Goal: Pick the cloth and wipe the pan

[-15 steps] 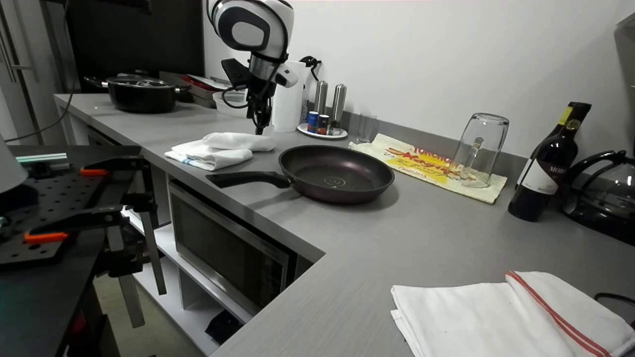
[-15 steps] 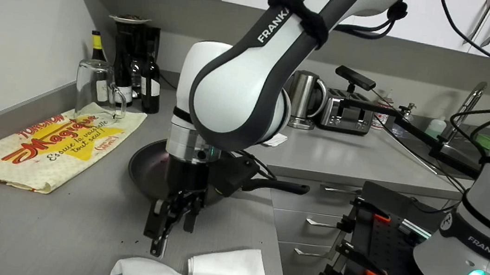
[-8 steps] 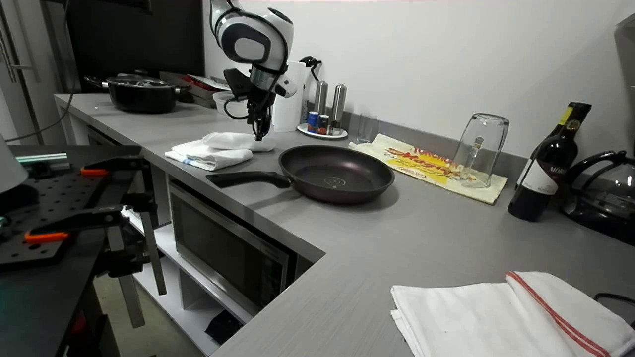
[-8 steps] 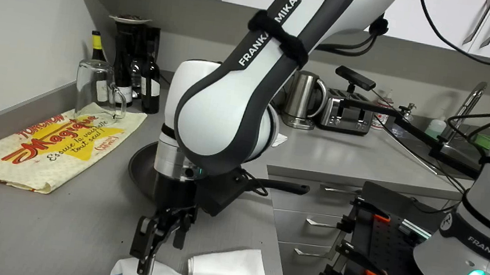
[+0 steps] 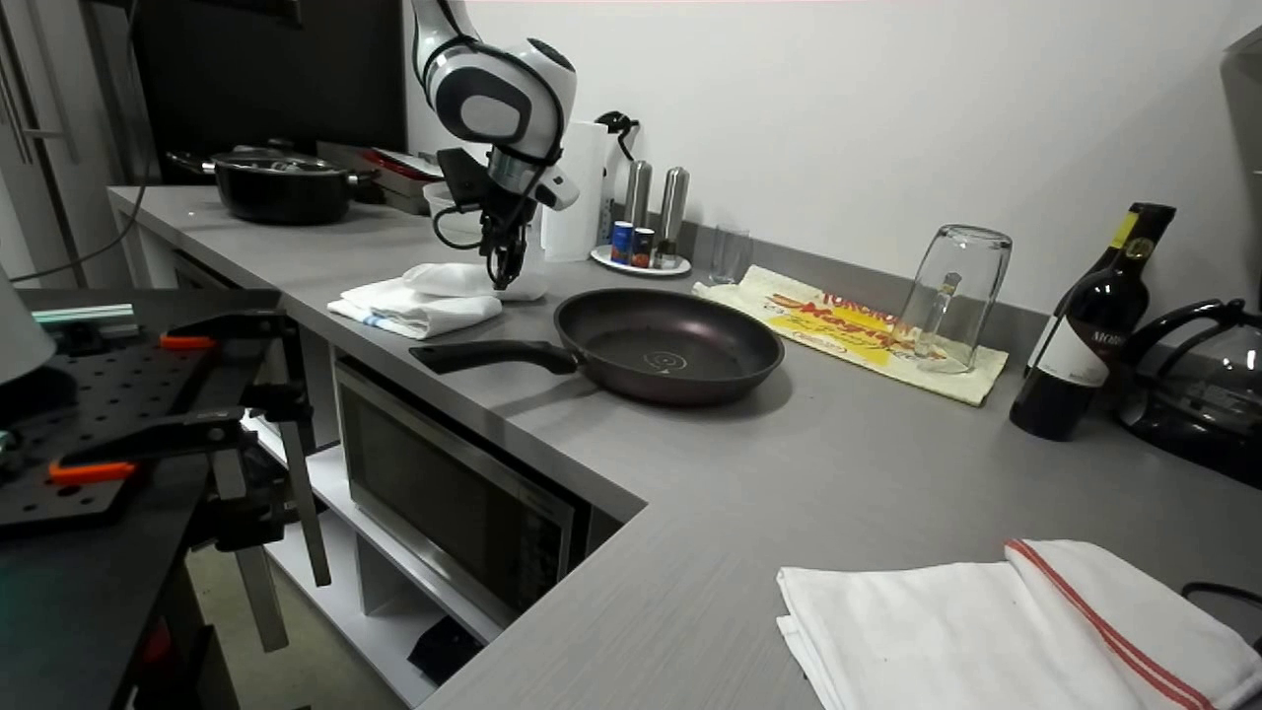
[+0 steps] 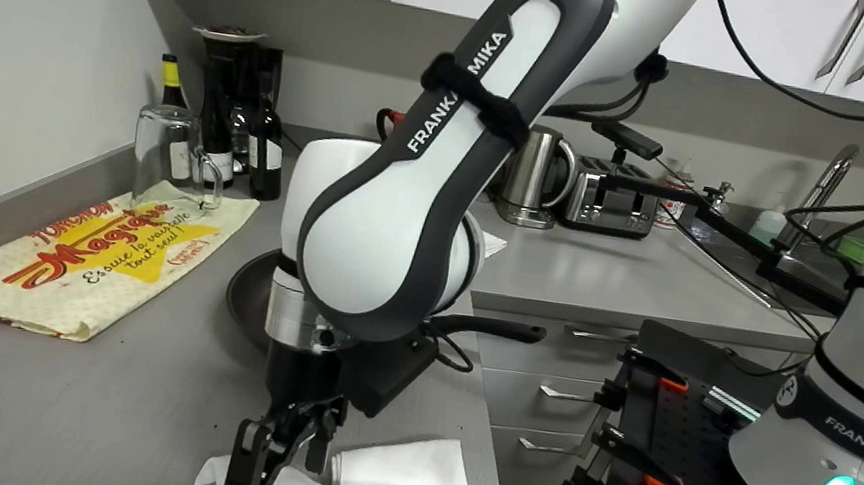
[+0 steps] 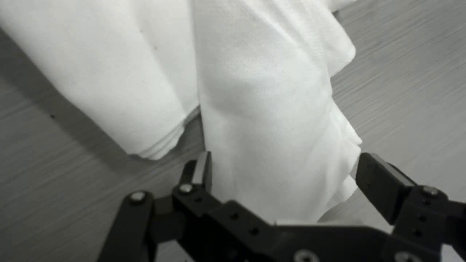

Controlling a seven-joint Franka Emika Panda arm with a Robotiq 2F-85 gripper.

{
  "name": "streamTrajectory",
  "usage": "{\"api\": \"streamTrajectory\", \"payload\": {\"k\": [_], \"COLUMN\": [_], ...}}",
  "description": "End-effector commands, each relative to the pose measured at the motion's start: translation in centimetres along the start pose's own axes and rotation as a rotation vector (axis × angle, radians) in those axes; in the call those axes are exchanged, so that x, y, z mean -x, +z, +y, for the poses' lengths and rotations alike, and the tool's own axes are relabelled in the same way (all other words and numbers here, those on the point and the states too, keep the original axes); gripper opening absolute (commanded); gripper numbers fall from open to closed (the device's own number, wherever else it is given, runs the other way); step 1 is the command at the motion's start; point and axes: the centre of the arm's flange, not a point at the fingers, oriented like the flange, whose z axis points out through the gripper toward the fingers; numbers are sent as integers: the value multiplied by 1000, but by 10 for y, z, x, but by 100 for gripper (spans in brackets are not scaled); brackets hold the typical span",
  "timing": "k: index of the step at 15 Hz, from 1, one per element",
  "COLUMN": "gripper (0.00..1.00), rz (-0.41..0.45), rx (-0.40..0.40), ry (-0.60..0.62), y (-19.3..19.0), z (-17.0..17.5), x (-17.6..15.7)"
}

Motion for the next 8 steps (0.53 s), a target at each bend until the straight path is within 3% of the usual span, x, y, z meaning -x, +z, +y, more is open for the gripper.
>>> {"api": "streamTrajectory", "payload": {"k": [1, 2, 3, 4, 8], "gripper": [100, 100, 75, 74, 43], "rz": [-19, -25, -30, -35, -39], "rx": [-1, -2, -5, -7, -9], "ry": [8, 9, 9, 10, 17], "y": [19, 22, 25, 27, 27], "z": [-4, -3, -4, -4, -3], "x": [0, 0, 1, 1, 0]}}
